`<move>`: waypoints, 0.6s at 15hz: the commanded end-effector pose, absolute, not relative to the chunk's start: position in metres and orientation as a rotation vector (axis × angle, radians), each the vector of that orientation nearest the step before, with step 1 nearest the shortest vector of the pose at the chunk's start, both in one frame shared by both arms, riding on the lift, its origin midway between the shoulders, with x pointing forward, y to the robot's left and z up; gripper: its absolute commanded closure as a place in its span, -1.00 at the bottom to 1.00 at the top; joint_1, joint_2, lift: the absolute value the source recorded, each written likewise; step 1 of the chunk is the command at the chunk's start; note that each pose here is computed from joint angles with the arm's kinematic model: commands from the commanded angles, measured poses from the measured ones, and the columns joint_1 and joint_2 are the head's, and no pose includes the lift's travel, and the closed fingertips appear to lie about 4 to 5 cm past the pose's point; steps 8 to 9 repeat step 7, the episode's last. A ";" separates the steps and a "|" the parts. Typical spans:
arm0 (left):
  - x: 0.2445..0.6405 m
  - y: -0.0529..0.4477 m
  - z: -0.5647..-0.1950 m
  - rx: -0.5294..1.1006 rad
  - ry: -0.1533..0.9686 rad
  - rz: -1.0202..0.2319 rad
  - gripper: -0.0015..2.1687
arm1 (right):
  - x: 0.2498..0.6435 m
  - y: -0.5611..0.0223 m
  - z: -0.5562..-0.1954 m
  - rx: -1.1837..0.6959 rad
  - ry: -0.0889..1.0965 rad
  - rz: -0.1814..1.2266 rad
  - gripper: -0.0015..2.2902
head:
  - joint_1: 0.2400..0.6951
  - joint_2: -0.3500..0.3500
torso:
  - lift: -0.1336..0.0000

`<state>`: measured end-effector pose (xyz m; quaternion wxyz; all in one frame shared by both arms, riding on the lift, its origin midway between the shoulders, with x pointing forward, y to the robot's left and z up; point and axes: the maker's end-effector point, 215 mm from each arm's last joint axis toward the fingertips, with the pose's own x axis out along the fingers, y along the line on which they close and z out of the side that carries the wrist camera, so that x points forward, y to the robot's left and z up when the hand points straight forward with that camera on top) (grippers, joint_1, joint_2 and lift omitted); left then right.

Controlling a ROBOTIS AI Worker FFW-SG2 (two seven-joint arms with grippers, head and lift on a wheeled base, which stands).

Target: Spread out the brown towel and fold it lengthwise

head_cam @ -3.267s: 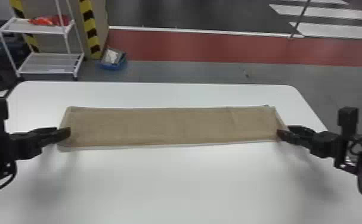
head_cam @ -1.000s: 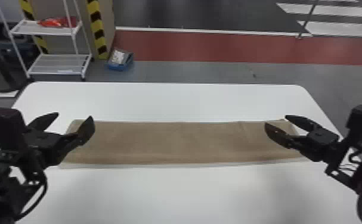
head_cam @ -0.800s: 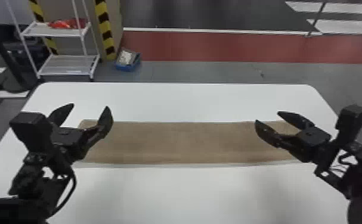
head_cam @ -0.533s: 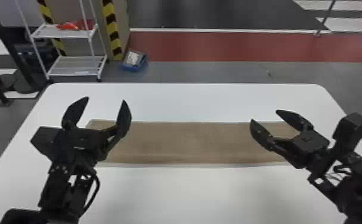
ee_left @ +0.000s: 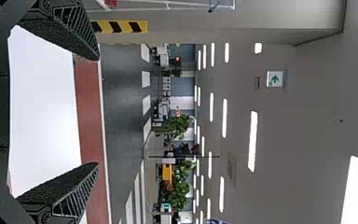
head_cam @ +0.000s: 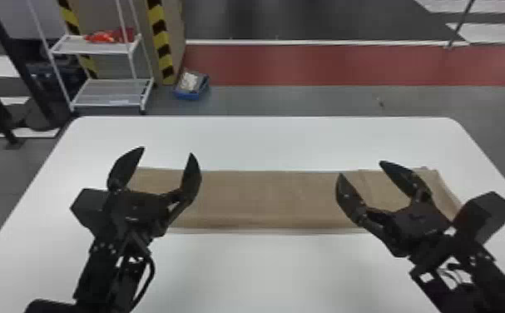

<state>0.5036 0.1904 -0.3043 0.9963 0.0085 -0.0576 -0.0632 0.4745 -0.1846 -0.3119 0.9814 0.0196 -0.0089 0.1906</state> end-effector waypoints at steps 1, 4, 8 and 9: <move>0.507 0.196 -0.311 0.019 -0.086 -0.097 -0.92 | 0.470 -0.190 -0.308 0.058 -0.013 0.350 -0.88 | 1.00 0.02 | -0.87; 0.507 0.198 -0.308 0.019 -0.094 -0.091 -0.92 | 0.472 -0.206 -0.309 0.083 -0.012 0.260 -0.88 | 1.00 0.00 | -0.87; 0.507 0.198 -0.304 0.020 -0.100 -0.092 -0.92 | 0.473 -0.211 -0.308 0.092 -0.019 0.244 -0.88 | 1.00 -0.03 | -0.87; 0.507 0.198 -0.304 0.020 -0.100 -0.092 -0.92 | 0.473 -0.211 -0.308 0.092 -0.019 0.244 -0.88 | 1.00 -0.03 | -0.87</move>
